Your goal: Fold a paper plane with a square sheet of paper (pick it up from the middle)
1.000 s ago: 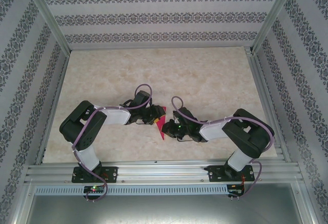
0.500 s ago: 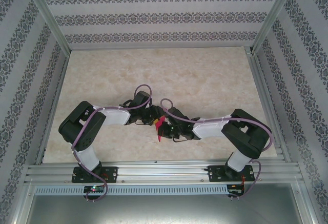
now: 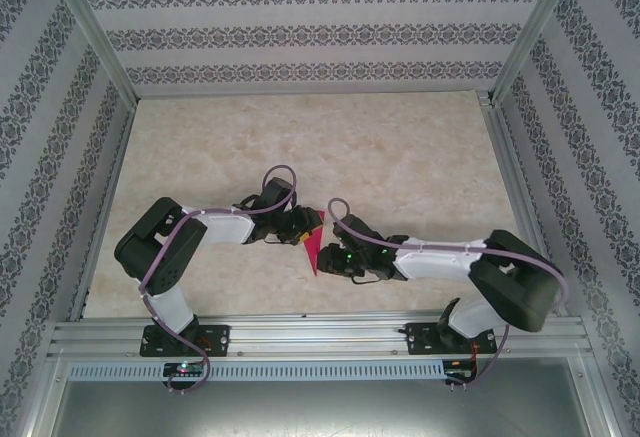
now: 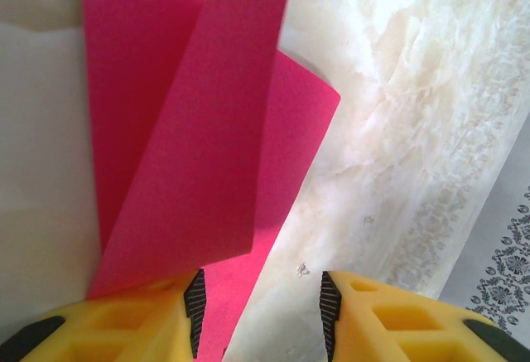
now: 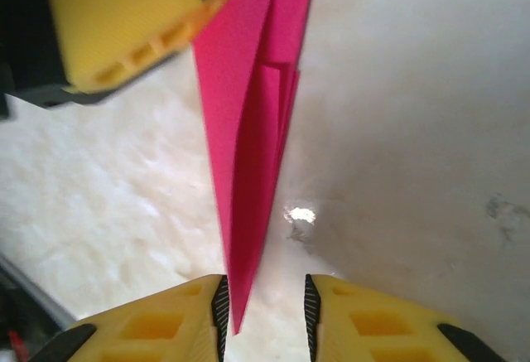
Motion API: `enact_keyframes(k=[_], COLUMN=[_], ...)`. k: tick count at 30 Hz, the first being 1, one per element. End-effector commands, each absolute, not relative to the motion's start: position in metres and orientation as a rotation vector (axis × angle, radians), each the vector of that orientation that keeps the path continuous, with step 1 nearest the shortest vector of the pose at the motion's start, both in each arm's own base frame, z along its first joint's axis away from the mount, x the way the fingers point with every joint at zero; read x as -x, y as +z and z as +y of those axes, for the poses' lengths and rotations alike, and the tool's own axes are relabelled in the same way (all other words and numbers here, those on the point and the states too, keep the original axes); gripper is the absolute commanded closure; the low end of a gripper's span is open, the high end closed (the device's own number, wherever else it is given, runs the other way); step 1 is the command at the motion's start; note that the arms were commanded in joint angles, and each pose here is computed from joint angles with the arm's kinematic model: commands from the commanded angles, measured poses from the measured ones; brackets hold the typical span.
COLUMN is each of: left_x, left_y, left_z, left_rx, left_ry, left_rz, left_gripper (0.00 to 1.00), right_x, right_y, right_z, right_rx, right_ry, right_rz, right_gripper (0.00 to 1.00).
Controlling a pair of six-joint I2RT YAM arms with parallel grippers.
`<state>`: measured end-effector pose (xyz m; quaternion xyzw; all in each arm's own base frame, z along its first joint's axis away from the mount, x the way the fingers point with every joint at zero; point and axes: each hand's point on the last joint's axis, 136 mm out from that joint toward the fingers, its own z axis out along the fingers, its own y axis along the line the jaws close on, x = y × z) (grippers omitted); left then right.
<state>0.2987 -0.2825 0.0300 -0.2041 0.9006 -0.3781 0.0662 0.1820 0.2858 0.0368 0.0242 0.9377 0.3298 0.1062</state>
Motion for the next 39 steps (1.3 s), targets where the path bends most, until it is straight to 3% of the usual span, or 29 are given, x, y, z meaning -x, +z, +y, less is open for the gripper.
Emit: enact_keyframes(k=[1, 4, 9, 16, 27, 39], left_x=[-0.288, -0.287, -0.288, -0.287, -0.287, -0.287], left_y=[0.012, 0.012, 0.013, 0.014, 0.012, 0.010], left_z=[-0.268, -0.268, -0.268, -0.268, -0.267, -0.266], left_rx=[0.678, 0.675, 0.672, 0.667, 0.683, 0.697], left_ry=[-1.033, -1.031, -1.038, -1.036, -1.027, -1.020], left_rz=[2.764, 2.766, 2.762, 2.762, 2.762, 2.766], left_gripper=[0.55, 0.55, 0.55, 0.55, 0.55, 0.55], right_x=[-0.198, -0.208, -0.217, -0.212, -0.169, -0.144], right_y=[0.062, 0.072, 0.064, 0.039, -0.010, -0.008], right_z=[0.296, 0.314, 0.333, 0.328, 0.322, 0.318], right_rx=[-0.143, -0.171, -0.235, -0.321, -0.270, -0.105], right_ry=[1.155, 1.317, 1.401, 1.424, 1.325, 1.199], right_rz=[2.616, 2.554, 2.550, 2.581, 2.781, 2.900], right_gripper=[0.75, 0.86, 0.92, 0.93, 0.95, 0.95])
